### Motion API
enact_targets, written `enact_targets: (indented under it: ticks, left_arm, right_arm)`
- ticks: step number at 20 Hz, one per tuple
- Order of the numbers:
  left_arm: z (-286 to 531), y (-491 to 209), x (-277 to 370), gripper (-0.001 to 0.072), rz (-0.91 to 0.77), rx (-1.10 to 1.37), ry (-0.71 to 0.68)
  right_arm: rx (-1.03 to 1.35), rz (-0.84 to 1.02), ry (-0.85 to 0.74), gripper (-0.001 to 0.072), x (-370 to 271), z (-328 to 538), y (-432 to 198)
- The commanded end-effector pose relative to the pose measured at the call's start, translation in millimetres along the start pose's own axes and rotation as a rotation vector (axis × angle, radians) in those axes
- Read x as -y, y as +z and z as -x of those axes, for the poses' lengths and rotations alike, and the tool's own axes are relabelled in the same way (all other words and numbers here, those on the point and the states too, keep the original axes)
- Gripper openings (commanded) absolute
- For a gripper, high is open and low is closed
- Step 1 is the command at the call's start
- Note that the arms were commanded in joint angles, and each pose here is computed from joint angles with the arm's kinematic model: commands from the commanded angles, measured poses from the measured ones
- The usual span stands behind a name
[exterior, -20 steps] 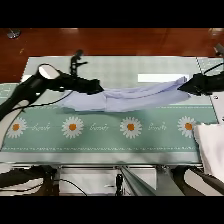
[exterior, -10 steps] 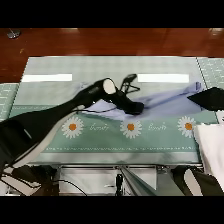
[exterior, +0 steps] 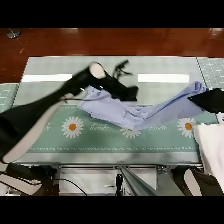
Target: Fold the shirts.
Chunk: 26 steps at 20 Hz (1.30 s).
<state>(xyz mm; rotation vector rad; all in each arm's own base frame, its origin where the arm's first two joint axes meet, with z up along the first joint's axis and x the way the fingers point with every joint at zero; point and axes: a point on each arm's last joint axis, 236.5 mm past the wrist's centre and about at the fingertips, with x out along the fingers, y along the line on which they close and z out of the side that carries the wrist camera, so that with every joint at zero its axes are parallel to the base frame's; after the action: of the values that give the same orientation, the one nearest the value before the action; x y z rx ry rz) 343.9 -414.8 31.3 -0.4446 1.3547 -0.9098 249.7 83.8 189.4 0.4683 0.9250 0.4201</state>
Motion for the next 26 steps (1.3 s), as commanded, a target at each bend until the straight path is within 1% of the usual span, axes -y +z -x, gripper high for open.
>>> enact_targets:
  ticks: [1, 3, 5, 7, 9, 12, 15, 18, 22, 23, 24, 25, 26]
  left_arm:
    - [126.4, 48.5, -40.0, 0.0021, 0.048, 0.185, 0.065]
    - [203.3, 46.8, -45.1, 0.0021, 0.028, 0.285, 0.105]
    - [268.4, 28.0, -38.4, 0.0021, -0.046, 0.402, 0.162]
    - [315.8, -0.1, -30.8, 0.0022, -0.095, 0.524, 0.226]
    - [341.1, -32.2, -23.2, 0.0021, -0.114, 0.630, 0.265]
    - [342.8, -76.3, -16.0, 0.0022, -0.140, 0.717, 0.288]
    - [324.6, -109.1, -23.3, 0.0022, -0.133, 0.712, 0.287]
    - [307.5, -121.8, -38.3, 0.0021, -0.095, 0.675, 0.281]
    - [299.6, -121.5, -49.4, 0.0021, -0.064, 0.653, 0.279]
    - [298.8, -121.1, -51.0, 0.0021, -0.060, 0.651, 0.279]
    - [297.7, -120.4, -53.4, 0.0021, -0.054, 0.651, 0.279]
    - [296.5, -119.7, -56.4, 0.0021, -0.047, 0.652, 0.280]
    - [294.7, -119.0, -60.3, 0.0022, -0.037, 0.652, 0.281]
  right_arm:
    - [-0.004, 0.011, 0.110, 0.0018, -26.3, -15.1, 8.9]
    - [-0.011, 0.047, 0.210, 0.0019, -57.4, -40.4, 17.4]
    - [-0.034, 0.066, 0.261, 0.0019, -81.2, -73.7, 22.6]
    - [-0.091, 0.085, 0.306, 0.0019, -108.2, -118.9, 21.4]
    - [-0.186, 0.105, 0.332, 0.0019, -131.8, -170.7, 10.4]
    - [-0.334, 0.134, 0.338, 0.0019, -151.8, -248.5, -15.6]
    - [-0.422, 0.131, 0.329, 0.0019, -153.4, -303.9, -30.2]
    - [-0.471, 0.102, 0.330, 0.0019, -150.0, -333.9, -33.6]
    - [-0.477, 0.042, 0.350, 0.0019, -150.8, -351.5, -34.8]
    - [-0.481, 0.025, 0.356, 0.0097, -150.8, -355.5, -36.7]
    - [-0.500, 0.010, 0.383, 0.0484, -154.9, -355.5, -40.8]
    - [-0.529, 0.039, 0.431, 0.0634, -160.8, -350.1, -47.7]
    - [-0.552, 0.042, 0.440, 0.0635, -158.0, -344.0, -48.2]
